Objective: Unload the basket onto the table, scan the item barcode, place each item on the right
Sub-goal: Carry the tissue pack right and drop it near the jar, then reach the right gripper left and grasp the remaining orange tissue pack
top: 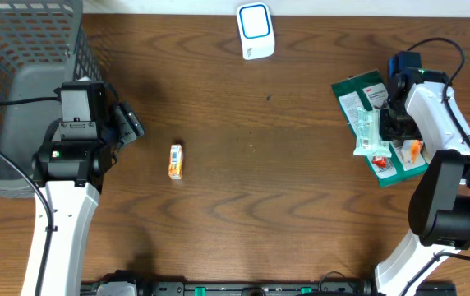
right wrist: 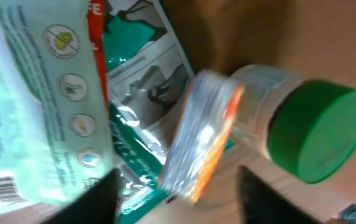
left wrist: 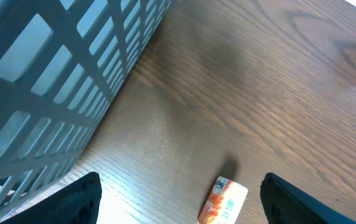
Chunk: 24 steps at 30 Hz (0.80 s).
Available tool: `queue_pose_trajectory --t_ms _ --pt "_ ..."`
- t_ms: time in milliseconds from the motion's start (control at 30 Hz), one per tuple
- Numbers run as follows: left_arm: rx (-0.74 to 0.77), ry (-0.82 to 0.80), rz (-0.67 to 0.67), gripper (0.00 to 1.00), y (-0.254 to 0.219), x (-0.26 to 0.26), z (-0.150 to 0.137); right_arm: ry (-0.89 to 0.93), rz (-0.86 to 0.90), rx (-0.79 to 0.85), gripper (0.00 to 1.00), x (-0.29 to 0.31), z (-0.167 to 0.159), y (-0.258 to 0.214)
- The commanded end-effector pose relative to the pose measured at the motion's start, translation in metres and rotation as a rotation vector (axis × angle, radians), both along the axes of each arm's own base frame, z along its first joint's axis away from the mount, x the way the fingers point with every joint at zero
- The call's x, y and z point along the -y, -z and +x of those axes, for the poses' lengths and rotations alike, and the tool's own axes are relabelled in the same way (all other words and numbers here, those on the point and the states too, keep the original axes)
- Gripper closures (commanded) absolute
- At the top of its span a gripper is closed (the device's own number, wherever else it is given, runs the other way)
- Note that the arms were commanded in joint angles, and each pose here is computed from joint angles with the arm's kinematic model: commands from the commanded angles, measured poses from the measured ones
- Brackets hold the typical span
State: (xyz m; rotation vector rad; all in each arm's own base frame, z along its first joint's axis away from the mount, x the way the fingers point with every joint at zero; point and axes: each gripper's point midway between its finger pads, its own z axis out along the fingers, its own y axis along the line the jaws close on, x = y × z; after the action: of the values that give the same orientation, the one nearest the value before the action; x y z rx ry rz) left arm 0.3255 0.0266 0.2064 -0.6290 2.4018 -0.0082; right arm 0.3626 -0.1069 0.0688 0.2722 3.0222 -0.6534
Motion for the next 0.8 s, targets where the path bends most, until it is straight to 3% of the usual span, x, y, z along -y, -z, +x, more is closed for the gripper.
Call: queue_pose_trajectory --t_ms 0,67,367,533,667,767 --pt "-0.005 -0.007 0.014 0.17 0.001 -0.004 -0.001 0.004 0.081 0.013 0.1 -0.014 0.003 0.008" --pt "-0.005 -0.007 0.014 0.17 0.001 -0.004 -0.001 0.001 0.131 0.025 0.01 -0.022 0.005 0.011" --pt "-0.005 -0.007 0.014 0.17 0.001 -0.004 -0.001 -0.029 0.455 0.089 0.03 -0.079 0.019 0.015" --pt "-0.005 -0.007 0.014 0.17 0.001 -0.004 -0.001 -0.004 0.551 0.163 0.12 -0.117 0.036 -0.007" --pt "-0.005 -0.007 0.014 0.17 0.001 -0.004 -0.001 -0.001 0.594 0.189 0.09 -0.157 0.042 -0.021" --pt "-0.005 -0.007 0.014 0.17 0.001 -0.004 -0.001 -0.07 0.722 0.188 0.01 -0.217 0.042 -0.026"
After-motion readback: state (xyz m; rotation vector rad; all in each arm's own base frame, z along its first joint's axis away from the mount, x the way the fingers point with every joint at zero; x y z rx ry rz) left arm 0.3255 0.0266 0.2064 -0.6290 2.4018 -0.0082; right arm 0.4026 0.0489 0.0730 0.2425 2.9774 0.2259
